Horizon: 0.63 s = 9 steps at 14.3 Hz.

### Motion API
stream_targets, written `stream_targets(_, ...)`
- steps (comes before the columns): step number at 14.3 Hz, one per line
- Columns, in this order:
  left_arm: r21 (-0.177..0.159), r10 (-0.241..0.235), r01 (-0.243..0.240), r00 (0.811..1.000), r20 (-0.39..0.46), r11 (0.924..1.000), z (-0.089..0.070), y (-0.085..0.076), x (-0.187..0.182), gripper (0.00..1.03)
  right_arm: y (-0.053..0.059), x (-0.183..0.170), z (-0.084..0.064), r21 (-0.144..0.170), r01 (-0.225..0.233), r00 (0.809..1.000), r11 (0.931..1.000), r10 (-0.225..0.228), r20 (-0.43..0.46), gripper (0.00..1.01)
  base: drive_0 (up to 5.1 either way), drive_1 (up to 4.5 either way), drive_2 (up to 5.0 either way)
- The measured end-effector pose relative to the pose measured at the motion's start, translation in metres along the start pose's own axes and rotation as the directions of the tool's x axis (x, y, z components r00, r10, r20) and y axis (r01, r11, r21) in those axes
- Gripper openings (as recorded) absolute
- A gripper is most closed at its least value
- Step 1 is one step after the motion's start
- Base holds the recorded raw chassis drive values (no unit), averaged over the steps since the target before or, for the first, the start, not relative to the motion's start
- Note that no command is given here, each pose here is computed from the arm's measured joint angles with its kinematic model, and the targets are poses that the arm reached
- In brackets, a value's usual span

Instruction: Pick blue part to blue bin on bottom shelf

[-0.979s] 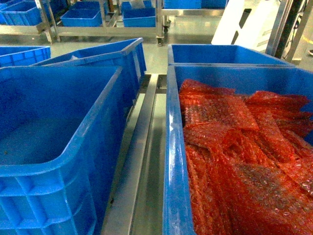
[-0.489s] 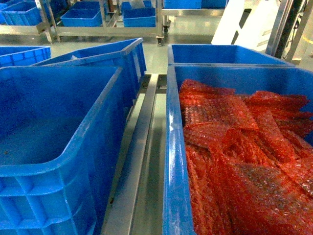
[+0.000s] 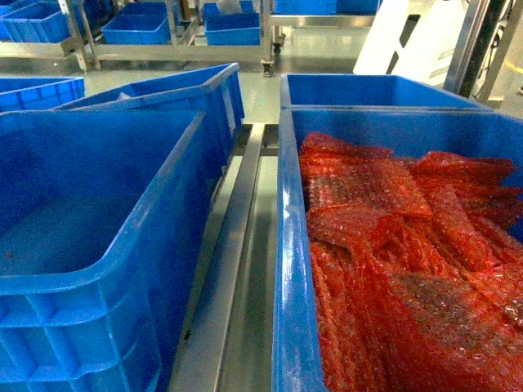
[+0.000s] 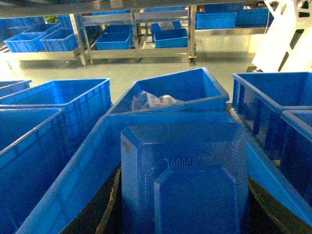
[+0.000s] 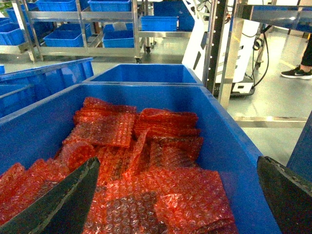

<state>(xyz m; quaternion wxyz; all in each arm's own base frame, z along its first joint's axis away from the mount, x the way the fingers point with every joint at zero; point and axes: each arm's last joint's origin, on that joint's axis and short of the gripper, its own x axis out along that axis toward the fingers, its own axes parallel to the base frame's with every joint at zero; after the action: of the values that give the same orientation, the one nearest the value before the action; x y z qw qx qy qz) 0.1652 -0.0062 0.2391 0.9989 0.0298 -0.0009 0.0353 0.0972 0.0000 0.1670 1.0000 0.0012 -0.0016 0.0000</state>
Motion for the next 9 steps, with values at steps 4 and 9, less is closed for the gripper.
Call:
stream_targets(4,0.0,0.0,0.0,1.0,0.0,1.0,0.0,0.0,0.0,0.44,0.0,0.0,0.0,0.0,0.0,1.0,1.0,0.0,0.0,0.98,0.0,0.0,0.0)
stream_targets(9,0.0,0.0,0.0,1.0,0.0,1.0,0.0,0.0,0.0,0.44,0.0,0.0,0.0,0.0,0.0,1.0,1.0,0.0,0.0,0.98,0.0,0.0,0.0)
